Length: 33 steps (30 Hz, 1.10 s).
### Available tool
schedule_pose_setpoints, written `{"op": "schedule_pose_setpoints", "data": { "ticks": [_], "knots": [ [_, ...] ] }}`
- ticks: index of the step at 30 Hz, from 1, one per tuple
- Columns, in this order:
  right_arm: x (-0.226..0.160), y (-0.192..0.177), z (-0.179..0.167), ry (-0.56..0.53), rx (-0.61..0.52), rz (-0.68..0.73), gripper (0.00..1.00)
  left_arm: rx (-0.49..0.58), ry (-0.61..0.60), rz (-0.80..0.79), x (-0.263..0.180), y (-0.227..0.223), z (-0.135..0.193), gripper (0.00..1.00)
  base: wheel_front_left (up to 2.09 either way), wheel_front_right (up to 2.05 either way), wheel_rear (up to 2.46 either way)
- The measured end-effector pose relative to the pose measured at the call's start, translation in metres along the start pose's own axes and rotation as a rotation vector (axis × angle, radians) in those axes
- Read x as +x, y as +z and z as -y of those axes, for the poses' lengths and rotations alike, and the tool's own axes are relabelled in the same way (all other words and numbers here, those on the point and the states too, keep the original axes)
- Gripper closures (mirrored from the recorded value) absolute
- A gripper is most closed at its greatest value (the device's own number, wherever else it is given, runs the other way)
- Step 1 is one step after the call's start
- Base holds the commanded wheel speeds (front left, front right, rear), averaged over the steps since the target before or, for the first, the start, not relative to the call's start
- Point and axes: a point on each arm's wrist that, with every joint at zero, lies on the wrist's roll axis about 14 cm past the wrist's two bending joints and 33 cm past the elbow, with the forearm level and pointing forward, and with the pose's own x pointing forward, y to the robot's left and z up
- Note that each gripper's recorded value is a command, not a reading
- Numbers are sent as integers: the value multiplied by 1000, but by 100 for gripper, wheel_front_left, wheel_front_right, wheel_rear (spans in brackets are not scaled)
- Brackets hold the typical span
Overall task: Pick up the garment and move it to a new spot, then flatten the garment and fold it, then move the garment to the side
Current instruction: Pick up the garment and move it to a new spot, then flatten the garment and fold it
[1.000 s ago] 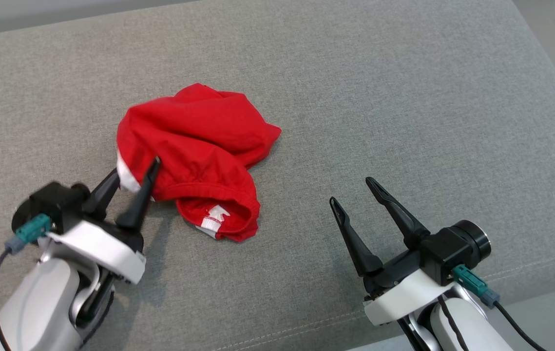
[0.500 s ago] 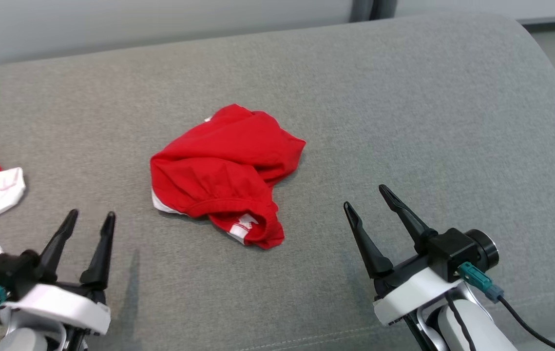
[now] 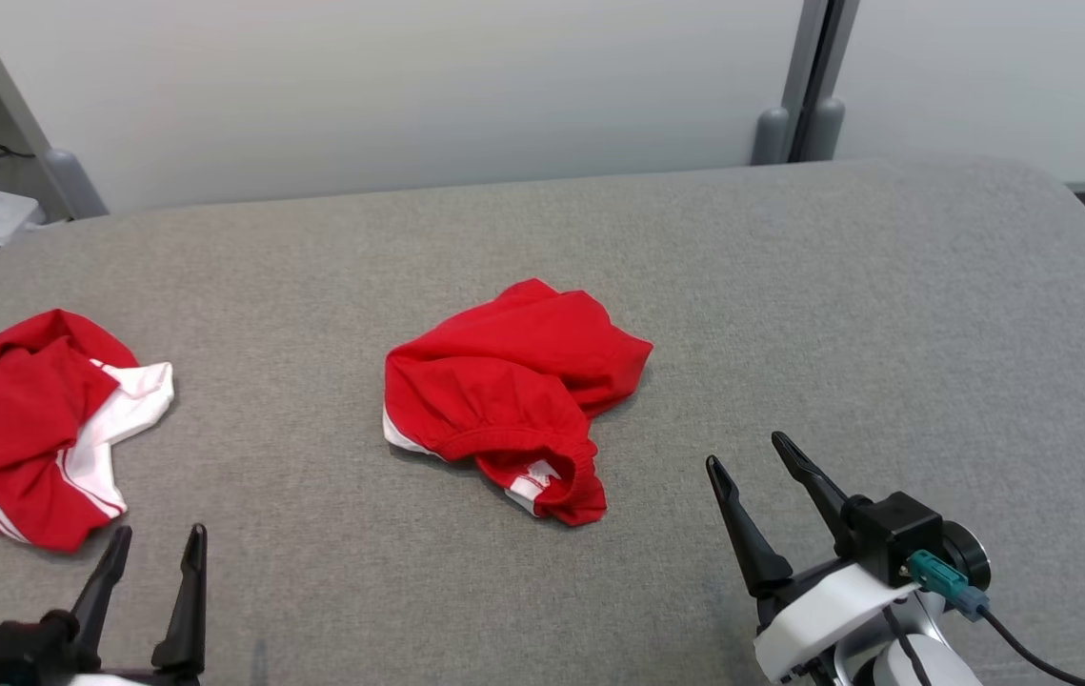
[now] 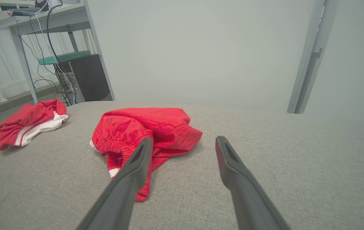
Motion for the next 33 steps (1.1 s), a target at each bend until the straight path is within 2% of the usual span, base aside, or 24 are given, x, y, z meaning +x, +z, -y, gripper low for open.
{"op": "schedule_pose_setpoints", "data": {
  "ticks": [8,21,29,33],
  "knots": [
    [-8,-1,3,-23,19,2,0,20,64,17,-24,2,-11,0,0,0,0],
    [-21,-1,33,-130,41,13,0,17,86,23,-25,3,-14,0,0,0,0],
    [-26,-3,36,-147,38,7,0,12,87,15,-24,0,-14,0,0,0,0],
    [-22,-11,24,-107,40,-18,0,7,94,6,-27,-4,-15,0,0,0,0]
  ]
}}
